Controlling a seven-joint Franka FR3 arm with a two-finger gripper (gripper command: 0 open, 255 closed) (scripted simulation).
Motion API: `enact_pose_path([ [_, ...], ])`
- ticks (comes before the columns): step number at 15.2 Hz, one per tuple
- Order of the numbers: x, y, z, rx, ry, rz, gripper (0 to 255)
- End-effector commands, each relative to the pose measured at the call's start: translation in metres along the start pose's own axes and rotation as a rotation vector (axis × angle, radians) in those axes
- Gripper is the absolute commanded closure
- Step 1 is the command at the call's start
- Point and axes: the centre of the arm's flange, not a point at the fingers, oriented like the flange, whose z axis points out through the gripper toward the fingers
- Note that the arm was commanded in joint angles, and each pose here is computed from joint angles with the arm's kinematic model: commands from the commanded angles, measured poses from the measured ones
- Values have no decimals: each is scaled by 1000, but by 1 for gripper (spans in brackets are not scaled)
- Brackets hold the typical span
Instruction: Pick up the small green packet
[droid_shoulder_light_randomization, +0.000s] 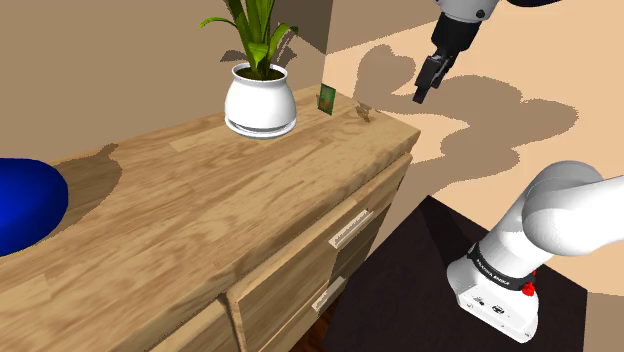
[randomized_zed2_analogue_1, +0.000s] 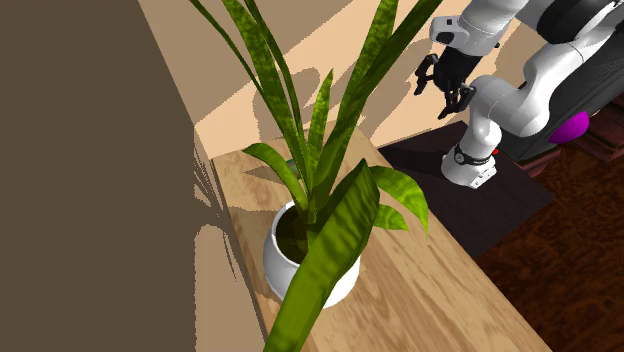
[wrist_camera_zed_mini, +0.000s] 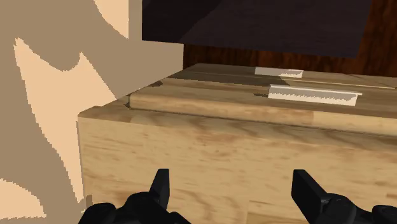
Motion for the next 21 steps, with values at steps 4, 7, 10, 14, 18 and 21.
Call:
enact_pose_path([
  [4,37,15,12,24,-5,2,0],
  [7,74,29,24,48,-11,4,0],
  [10,111,43,36,71,-16,5,0],
  [14,160,62,54,103,-23,8,0],
  [18,209,80,73,135,-30,10,0],
  [21,245,93,88,158,-35,12,0],
])
